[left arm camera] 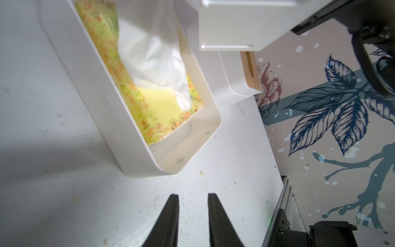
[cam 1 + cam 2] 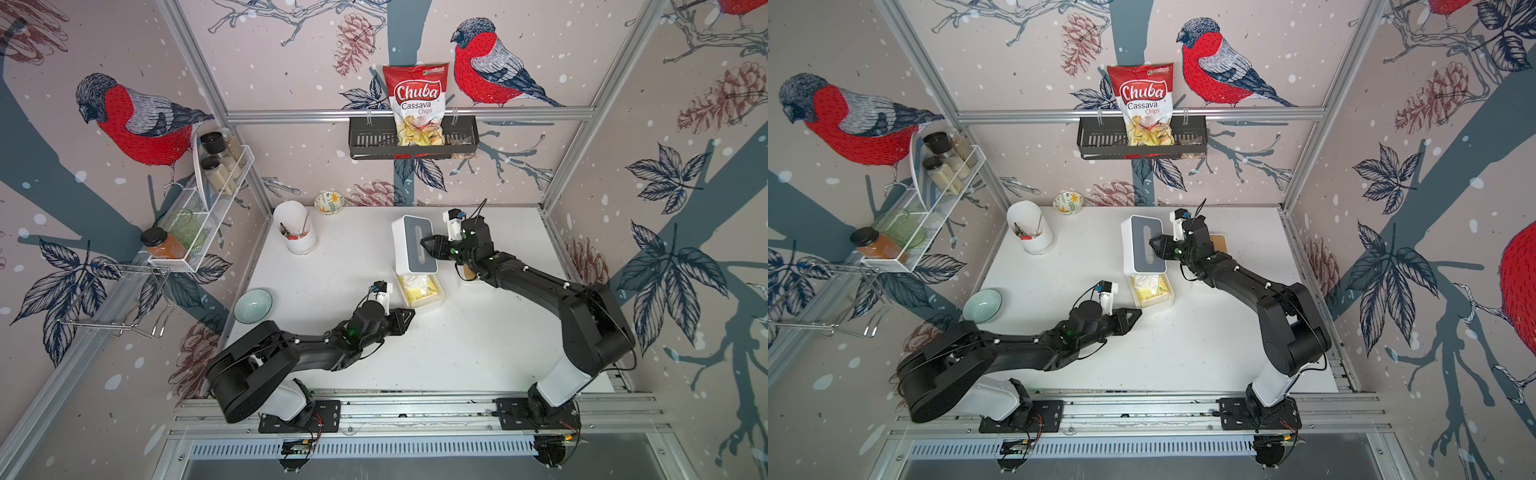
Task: Put the tissue paper into the tissue box
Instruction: Adjust the tissue box at the center of the board, then close the box lid on the tissue box.
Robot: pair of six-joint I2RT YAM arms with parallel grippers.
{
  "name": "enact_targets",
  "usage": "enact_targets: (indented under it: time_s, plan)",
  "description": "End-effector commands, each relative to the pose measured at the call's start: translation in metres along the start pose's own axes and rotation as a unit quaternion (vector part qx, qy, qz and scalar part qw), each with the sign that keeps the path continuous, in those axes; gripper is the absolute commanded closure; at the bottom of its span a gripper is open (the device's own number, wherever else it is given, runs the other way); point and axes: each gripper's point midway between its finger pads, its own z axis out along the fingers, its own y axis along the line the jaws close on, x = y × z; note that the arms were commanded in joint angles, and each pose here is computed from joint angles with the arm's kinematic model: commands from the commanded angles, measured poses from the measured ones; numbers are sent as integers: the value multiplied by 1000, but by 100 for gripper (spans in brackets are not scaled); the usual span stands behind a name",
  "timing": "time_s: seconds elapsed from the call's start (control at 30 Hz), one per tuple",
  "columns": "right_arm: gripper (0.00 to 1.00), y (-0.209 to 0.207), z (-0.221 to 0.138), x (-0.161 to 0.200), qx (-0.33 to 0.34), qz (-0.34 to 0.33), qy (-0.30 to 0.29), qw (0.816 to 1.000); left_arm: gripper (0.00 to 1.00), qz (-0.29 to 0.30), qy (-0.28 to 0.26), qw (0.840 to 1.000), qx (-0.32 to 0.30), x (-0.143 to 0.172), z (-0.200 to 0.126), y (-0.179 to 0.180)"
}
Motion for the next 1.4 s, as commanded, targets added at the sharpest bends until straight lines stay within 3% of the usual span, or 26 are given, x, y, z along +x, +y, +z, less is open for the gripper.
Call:
enact_targets:
  time_s: [0.0, 0.07, 0.2, 0.37, 0.5, 0.63, 0.87, 1.37]
  plan:
    - [84, 16, -16, -14, -3, -41, 15, 999, 72, 50, -36, 997, -50, -23, -18, 1]
    - [83, 17, -23, -16, 10, -62, 36, 997, 72, 81, -88, 987, -110, -54, -38, 4]
    - [83, -3, -37, -14, 94, -102, 94, 986, 70, 129, -214, 946, -206, -119, -82, 9]
    - [83, -16, -56, -8, 145, -118, 127, 974, 70, 121, -285, 922, -232, -170, -98, 21]
    - [84, -16, -62, 6, 165, -127, 163, 964, 69, 128, -318, 907, -246, -192, -96, 29]
    - [85, -15, -58, 26, 180, -138, 212, 951, 69, 131, -341, 897, -249, -194, -99, 37]
    - [86, -18, -30, 60, 204, -153, 301, 919, 69, 134, -337, 897, -252, -174, -98, 57]
    - [88, -22, 9, 77, 228, -149, 354, 895, 69, 147, -332, 901, -236, -171, -97, 52]
